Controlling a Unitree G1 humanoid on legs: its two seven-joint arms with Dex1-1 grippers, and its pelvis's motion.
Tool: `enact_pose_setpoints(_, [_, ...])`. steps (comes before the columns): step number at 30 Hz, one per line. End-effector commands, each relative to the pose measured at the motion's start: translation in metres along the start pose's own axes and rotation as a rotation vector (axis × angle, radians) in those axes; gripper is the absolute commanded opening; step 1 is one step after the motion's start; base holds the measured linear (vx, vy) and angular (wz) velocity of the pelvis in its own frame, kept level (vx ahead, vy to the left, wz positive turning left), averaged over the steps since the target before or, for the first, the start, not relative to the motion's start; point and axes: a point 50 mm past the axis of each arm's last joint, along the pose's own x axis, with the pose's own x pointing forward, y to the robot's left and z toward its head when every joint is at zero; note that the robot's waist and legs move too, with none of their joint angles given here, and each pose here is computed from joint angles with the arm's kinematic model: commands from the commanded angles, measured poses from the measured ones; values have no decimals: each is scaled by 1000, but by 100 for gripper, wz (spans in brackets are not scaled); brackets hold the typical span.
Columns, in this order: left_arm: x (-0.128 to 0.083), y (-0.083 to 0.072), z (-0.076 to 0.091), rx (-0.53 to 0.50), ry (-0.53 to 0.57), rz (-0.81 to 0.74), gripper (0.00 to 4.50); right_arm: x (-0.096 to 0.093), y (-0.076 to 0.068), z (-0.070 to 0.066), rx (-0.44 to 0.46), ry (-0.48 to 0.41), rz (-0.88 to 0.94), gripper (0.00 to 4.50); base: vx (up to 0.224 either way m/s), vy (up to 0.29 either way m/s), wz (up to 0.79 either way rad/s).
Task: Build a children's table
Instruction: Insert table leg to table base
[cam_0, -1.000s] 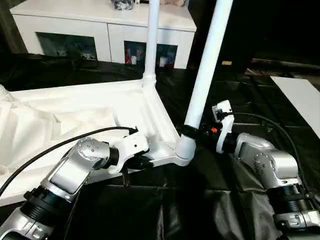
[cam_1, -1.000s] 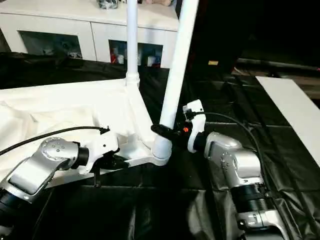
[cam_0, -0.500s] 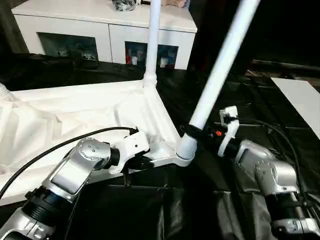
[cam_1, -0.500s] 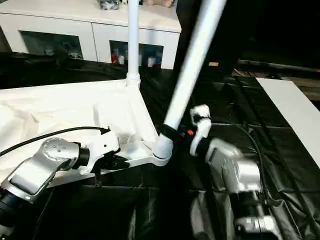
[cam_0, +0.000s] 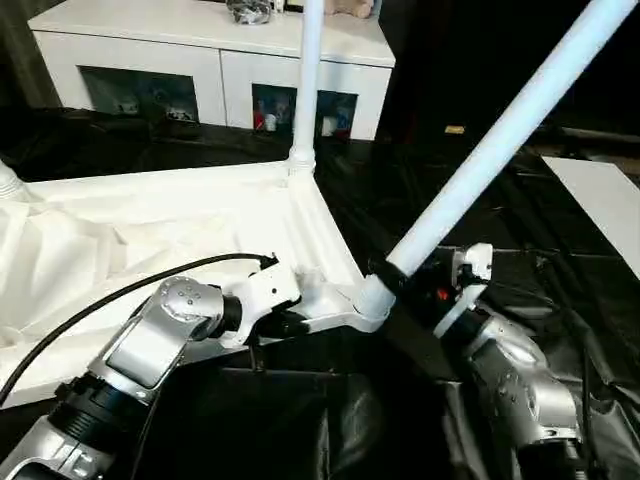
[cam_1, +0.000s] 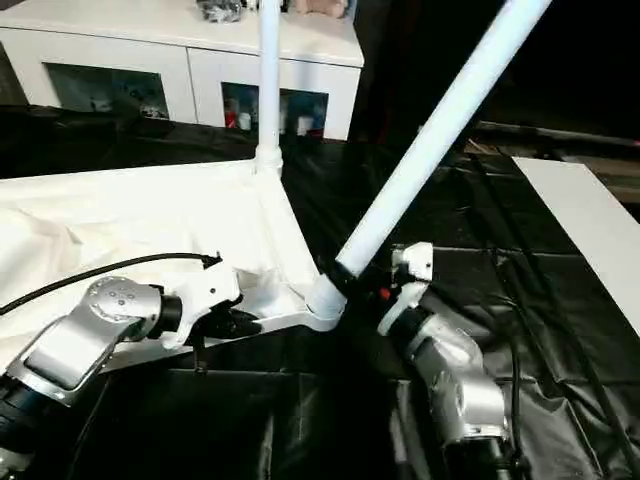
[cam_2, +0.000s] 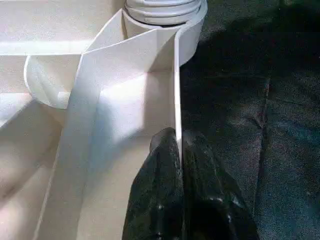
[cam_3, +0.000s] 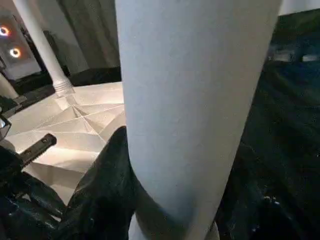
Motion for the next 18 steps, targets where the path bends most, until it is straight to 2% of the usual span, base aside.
enact_pose_setpoints(1, [-1, 2, 11, 34, -26, 5, 0, -14, -6, -24, -25, 143, -51, 185, 0, 0, 0])
enact_pose_setpoints(4, [-1, 2, 11, 36, -26, 6, 0, -12, -4, -25, -73, 205, -16, 185, 0, 0, 0])
enact_pose_setpoints(6, [-1, 2, 11, 36, -26, 6, 0, -11, -3, -25, -85, 214, -5, 185, 0, 0, 0])
enact_pose_setpoints(11, [0, 3, 12, 38, -25, 5, 0, -5, -2, -26, -135, 376, 107, 185, 0, 0, 0])
enact_pose_setpoints(18, [1, 3, 12, 37, -23, 9, 0, -2, -2, -24, -80, 478, 183, 185, 0, 0, 0])
